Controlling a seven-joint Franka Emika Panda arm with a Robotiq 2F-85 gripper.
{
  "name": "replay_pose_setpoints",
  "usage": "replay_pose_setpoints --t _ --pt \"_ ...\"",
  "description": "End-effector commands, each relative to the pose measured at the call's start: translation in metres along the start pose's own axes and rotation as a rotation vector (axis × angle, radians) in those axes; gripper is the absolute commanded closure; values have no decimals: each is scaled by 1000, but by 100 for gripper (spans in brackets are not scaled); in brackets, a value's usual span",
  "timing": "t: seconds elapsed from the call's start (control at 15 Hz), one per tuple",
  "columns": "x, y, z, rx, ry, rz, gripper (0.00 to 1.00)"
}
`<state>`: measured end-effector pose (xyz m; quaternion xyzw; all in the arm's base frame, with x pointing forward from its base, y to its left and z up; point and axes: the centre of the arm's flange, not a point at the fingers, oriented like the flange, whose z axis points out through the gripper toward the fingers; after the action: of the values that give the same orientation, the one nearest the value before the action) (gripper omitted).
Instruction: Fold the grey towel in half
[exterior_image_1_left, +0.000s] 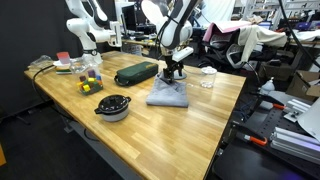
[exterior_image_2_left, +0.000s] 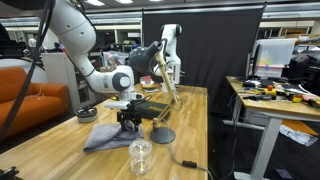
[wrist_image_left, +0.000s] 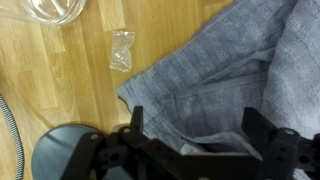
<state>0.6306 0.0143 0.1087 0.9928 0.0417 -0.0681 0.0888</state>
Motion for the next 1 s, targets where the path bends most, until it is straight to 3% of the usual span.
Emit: replay_pose_setpoints --t 0.0,0.4,0.93 --pt "1 -1 2 -2 16 -107 0" --pt "14 7 11 -84 -13 -411 0" --pt "30 -2 22 -33 -25 -586 0"
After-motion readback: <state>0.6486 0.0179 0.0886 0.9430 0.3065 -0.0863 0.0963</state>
